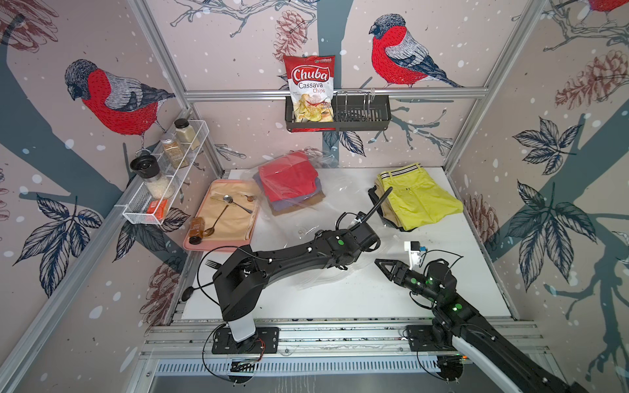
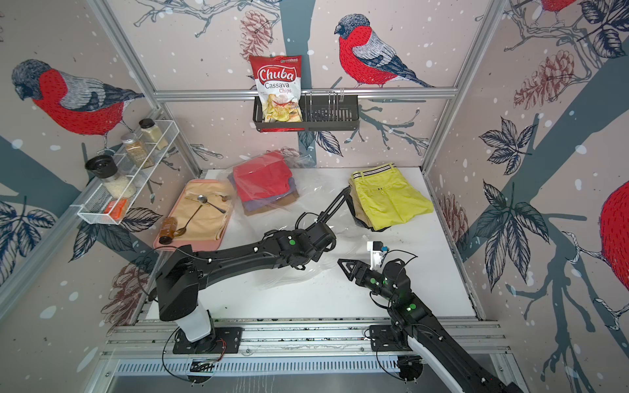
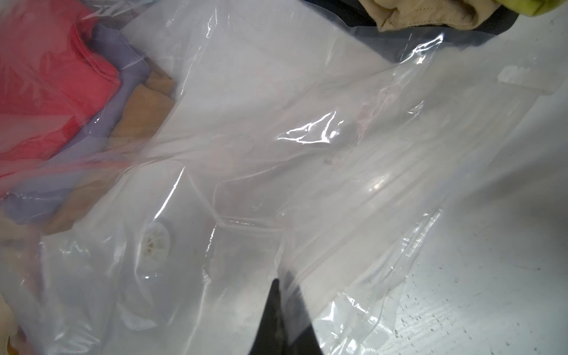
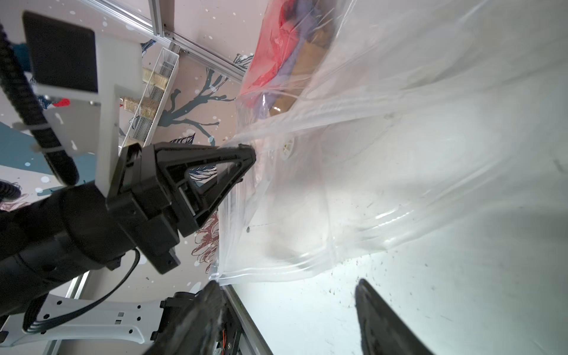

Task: Take the trousers out of the vacuum bag
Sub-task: Open the vacuum bag at the center of the board.

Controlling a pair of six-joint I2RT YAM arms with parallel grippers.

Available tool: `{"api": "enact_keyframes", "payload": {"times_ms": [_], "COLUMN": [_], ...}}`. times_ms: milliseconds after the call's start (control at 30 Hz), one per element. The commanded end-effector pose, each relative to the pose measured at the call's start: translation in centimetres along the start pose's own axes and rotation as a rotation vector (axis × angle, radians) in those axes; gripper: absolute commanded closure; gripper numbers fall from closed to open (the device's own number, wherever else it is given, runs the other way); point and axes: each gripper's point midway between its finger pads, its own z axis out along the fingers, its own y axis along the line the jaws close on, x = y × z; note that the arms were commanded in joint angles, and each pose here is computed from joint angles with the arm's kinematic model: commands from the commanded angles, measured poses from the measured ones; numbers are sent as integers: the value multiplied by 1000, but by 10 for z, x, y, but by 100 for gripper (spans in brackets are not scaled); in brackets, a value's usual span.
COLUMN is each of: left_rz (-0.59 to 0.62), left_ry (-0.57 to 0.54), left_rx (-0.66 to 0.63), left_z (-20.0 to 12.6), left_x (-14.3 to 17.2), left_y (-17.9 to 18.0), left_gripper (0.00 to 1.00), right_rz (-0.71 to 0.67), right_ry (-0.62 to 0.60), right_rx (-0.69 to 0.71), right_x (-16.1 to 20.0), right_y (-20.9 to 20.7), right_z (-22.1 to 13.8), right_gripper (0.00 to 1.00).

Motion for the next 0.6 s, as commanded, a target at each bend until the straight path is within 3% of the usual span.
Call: {"api": "enact_keyframes", "payload": {"times_ms": [0, 200, 567], "left_rz": [-28, -77, -141], "left_ry": [-34, -69, -128], "left_rx": [61, 147, 212], "left_z": [-8, -19, -39], "left_x": [-15, -36, -65], "left_y": [-8, -20, -22], "left_gripper": [100, 100, 100], "right_rz": [-1, 8, 59], "right_ry": [-135, -202, -110], "right_rx": [-61, -21, -124], "right_x": [-22, -25, -17], "right_y": [23, 27, 48], "right_z": [5, 21, 83], "right_gripper": [39, 53, 67]}}
